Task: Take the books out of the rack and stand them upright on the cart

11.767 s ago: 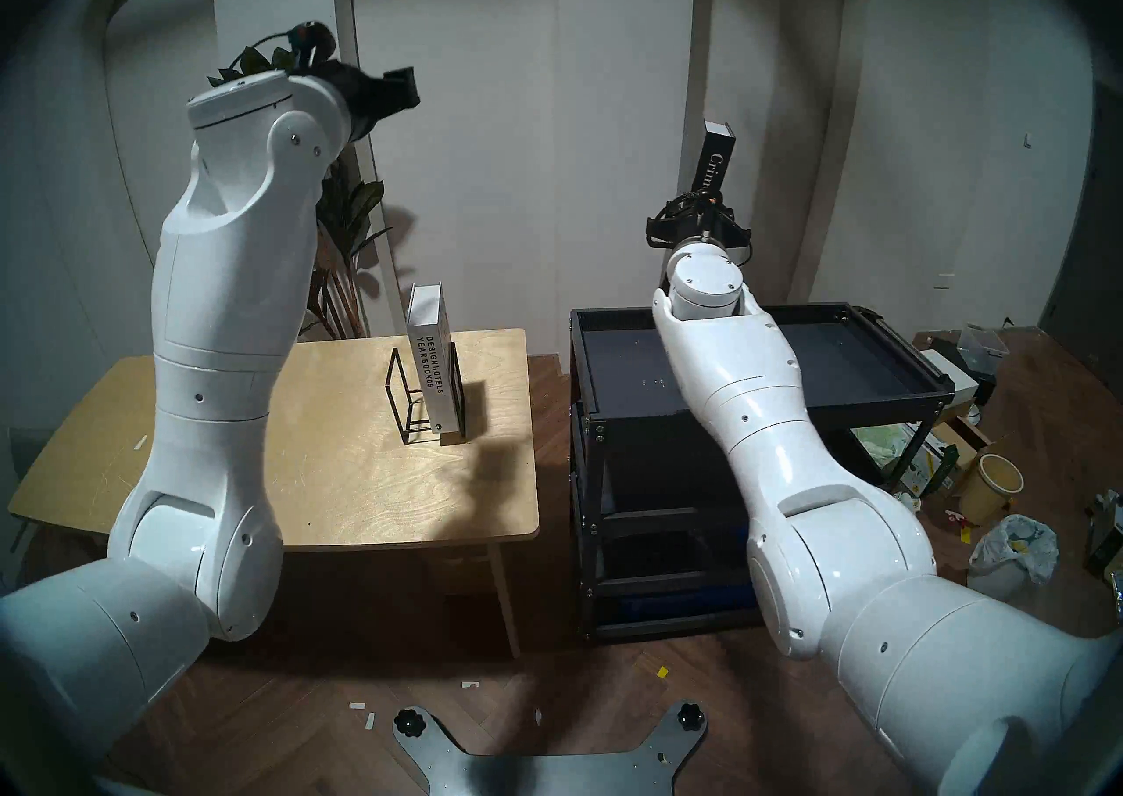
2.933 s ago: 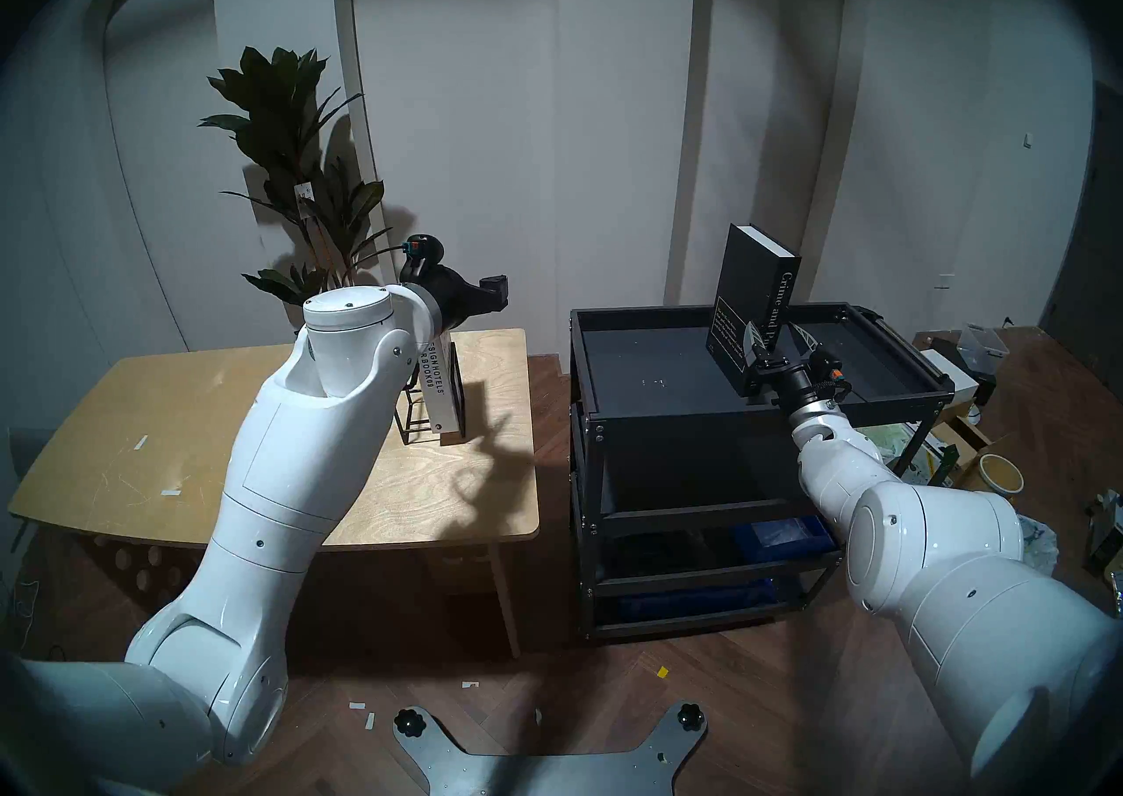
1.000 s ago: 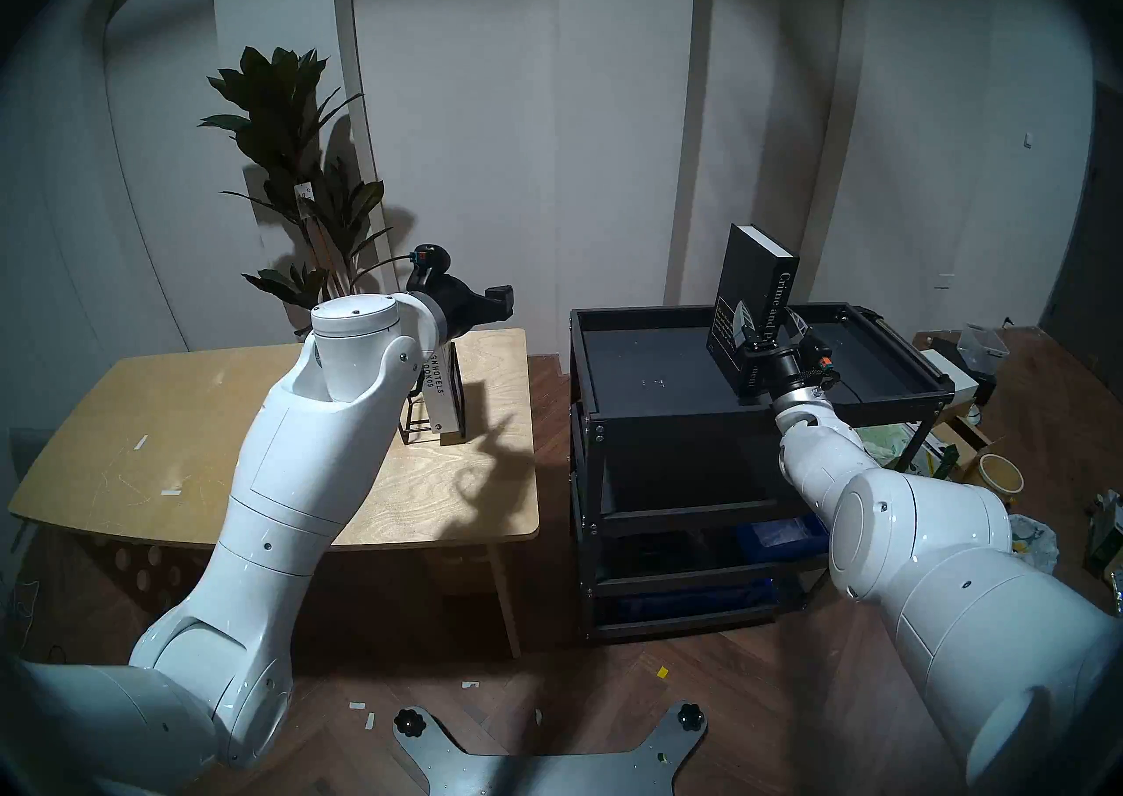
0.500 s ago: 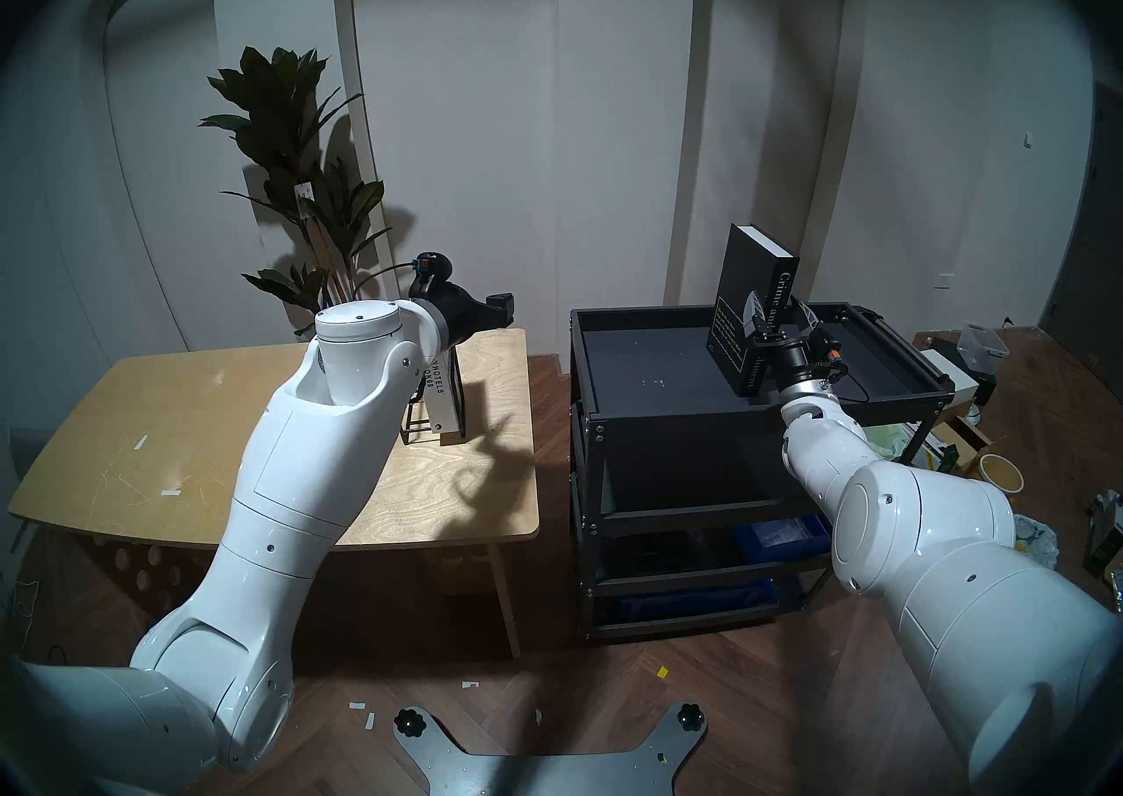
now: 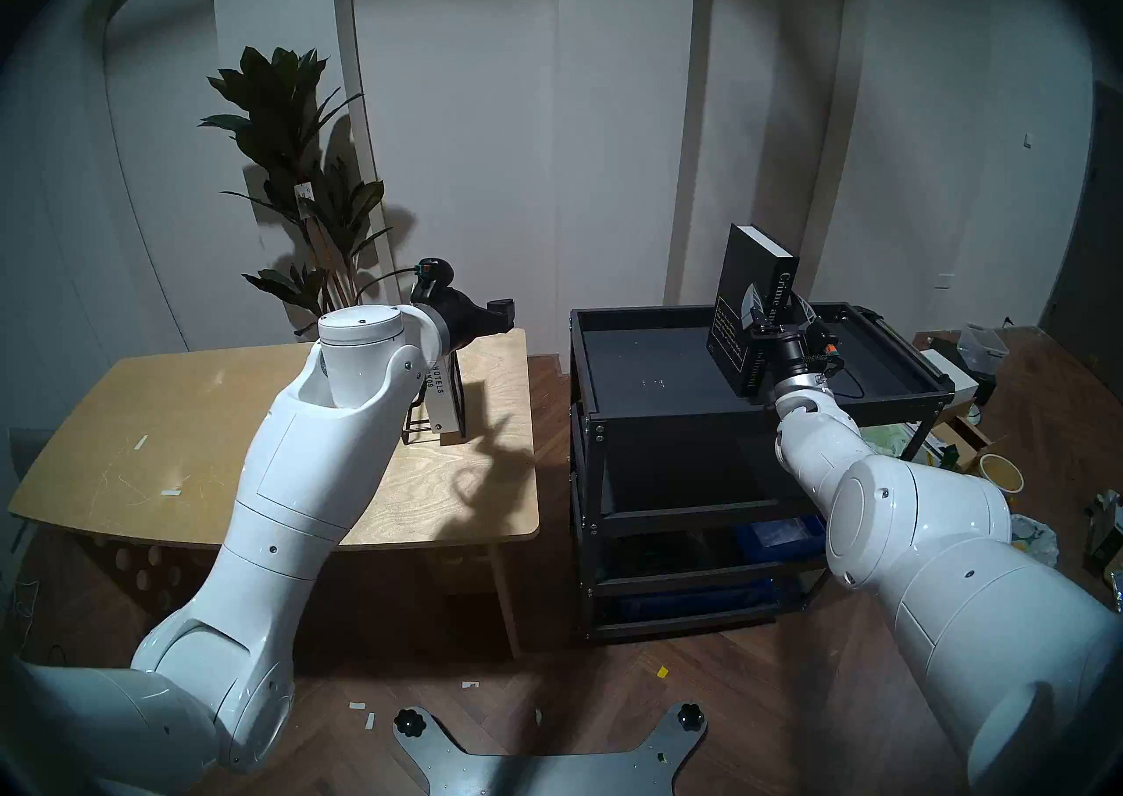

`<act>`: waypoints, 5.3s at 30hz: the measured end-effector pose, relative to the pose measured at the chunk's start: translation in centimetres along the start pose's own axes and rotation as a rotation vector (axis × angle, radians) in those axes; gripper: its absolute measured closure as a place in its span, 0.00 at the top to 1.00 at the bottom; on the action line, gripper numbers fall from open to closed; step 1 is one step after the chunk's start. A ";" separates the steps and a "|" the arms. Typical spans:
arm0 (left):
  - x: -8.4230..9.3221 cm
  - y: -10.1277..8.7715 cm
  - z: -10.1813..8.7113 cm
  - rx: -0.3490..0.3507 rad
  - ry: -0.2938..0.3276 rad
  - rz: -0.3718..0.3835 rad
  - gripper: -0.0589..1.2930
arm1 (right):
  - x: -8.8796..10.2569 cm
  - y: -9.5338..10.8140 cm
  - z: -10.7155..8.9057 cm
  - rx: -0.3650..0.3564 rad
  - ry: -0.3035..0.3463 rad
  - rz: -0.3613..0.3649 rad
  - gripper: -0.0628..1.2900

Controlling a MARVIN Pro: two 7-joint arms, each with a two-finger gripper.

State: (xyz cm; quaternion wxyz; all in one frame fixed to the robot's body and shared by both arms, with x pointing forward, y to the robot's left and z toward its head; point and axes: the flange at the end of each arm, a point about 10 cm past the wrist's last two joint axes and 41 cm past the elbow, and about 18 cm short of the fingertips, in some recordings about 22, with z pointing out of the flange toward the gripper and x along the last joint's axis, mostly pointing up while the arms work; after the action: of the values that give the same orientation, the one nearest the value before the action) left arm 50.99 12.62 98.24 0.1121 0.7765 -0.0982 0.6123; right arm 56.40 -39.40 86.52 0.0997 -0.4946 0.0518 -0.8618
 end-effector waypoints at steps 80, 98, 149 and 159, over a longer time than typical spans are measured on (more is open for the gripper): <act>-0.9 0.0 0.5 -0.008 -0.020 -0.002 0.96 | 4.7 -4.7 9.0 -0.094 0.204 0.128 0.94; -0.9 -0.1 0.6 -0.010 -0.020 -0.001 0.96 | 6.3 -5.9 11.1 -0.109 0.250 0.156 0.94; 0.0 -4.2 0.0 0.083 -0.001 0.003 0.96 | 15.2 -13.2 19.9 0.008 0.434 0.190 0.94; 0.0 -6.6 -0.4 0.149 -0.004 0.008 0.96 | 18.6 -15.3 22.1 0.055 0.490 0.182 0.94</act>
State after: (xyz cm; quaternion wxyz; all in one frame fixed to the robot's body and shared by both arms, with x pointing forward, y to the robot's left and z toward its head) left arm 52.56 19.06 97.94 0.0513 0.7836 -0.0559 0.6166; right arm 64.51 -28.42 116.20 0.1746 -0.2617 0.0953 -0.9444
